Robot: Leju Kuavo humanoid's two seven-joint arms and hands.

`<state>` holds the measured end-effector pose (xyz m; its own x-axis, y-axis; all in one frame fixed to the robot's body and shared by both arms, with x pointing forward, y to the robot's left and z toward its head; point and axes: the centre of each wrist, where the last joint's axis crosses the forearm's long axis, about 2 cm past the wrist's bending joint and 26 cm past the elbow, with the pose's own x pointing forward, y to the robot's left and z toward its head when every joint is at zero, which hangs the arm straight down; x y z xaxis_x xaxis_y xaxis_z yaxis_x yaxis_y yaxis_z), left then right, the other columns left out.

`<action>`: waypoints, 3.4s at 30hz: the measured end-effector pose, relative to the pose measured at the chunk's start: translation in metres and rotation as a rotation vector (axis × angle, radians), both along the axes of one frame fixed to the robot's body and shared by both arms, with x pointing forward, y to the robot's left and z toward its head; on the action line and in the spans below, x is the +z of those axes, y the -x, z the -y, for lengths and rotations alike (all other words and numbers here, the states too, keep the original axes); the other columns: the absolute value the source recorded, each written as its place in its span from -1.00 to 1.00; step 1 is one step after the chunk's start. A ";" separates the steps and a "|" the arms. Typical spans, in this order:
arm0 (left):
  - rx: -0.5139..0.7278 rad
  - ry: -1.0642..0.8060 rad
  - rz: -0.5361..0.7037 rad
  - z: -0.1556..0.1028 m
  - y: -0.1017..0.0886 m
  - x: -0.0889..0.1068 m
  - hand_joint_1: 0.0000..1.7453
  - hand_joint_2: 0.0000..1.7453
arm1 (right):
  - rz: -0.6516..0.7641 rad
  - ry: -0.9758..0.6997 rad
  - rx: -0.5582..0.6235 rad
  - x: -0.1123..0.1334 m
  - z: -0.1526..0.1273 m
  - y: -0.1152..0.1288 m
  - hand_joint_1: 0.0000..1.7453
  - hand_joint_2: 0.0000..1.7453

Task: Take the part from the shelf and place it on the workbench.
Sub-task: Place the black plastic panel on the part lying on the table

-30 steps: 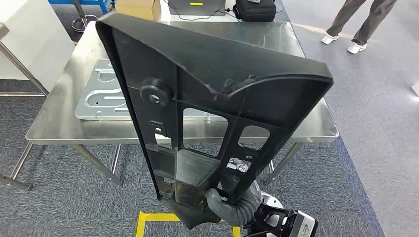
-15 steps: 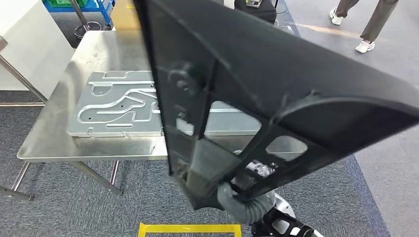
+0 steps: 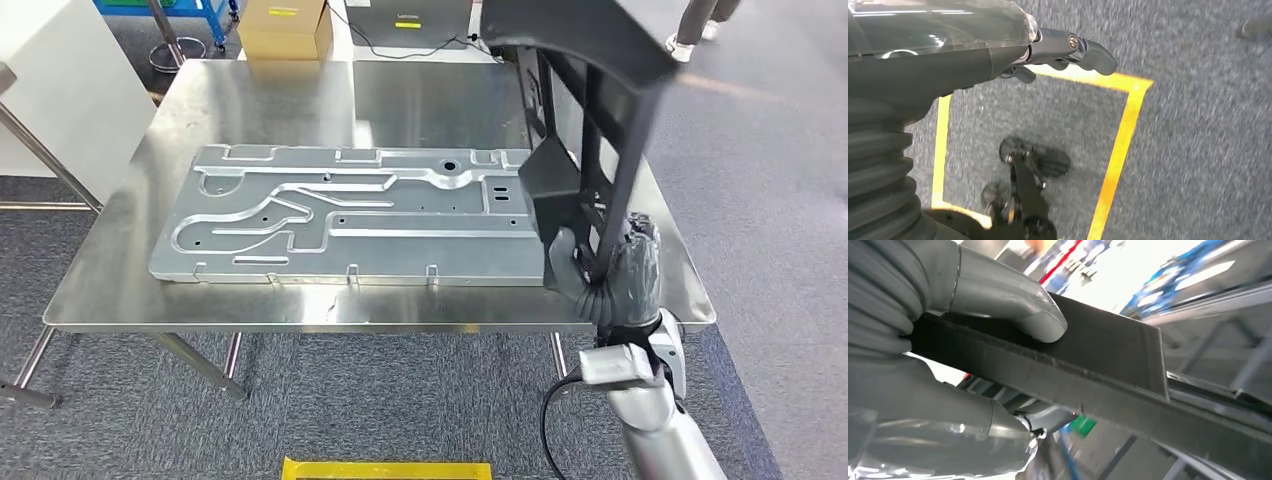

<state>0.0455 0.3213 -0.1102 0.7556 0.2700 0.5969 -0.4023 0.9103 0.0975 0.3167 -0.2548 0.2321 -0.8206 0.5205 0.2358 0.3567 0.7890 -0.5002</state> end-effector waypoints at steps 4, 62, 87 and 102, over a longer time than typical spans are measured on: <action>-0.018 0.001 0.010 0.000 0.000 0.000 -1.00 1.00 | 0.024 0.285 -0.311 0.000 0.014 -0.030 0.96 1.00; -0.028 0.027 0.160 -0.010 -0.001 0.001 -1.00 -1.00 | -0.064 -0.064 -0.009 -0.039 0.010 -0.034 -1.00 -1.00; 0.096 0.028 0.179 0.005 0.008 -0.001 -1.00 -1.00 | -0.381 -0.071 -0.881 -0.166 0.183 0.160 -1.00 -1.00; 0.079 0.028 0.193 0.010 0.013 -0.002 -1.00 -1.00 | -2.095 -0.390 -0.987 -0.338 0.095 0.281 -1.00 -1.00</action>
